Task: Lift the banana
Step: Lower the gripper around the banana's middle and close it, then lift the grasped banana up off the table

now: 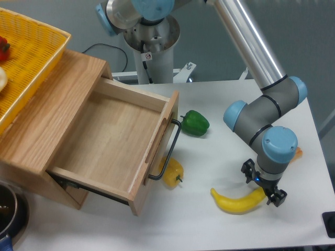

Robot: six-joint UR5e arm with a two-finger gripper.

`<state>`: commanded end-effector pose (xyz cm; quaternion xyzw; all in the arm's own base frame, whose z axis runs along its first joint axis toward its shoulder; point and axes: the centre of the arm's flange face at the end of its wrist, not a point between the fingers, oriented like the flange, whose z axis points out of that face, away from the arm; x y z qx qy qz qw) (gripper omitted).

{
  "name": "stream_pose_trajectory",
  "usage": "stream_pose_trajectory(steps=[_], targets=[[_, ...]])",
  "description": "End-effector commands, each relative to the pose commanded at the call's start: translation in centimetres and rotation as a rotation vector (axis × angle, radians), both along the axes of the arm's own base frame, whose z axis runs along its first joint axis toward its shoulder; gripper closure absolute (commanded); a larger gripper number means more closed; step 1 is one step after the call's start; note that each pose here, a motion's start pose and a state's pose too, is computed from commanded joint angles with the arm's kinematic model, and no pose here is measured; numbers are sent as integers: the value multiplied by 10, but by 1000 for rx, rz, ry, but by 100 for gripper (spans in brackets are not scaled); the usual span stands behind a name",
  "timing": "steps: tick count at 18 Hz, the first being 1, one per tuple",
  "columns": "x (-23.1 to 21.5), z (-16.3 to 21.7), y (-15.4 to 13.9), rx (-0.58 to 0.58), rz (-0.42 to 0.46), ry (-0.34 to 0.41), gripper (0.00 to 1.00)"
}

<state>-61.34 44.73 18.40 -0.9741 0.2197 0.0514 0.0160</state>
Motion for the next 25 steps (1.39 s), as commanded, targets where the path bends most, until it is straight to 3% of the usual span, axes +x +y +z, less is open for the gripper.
stream_pose_trajectory(steps=[4,6,7,12,20,25], targets=[[2,-2,-1,-2,0,-4,38],[1,-1,-1,1,-2,3,58],[1,-1,-1,2,-2,4,63],[1,1,-1,4,-2,8,81],[4,51,-4,29,1,56,86],[19,89,-17,2,9,8,86]])
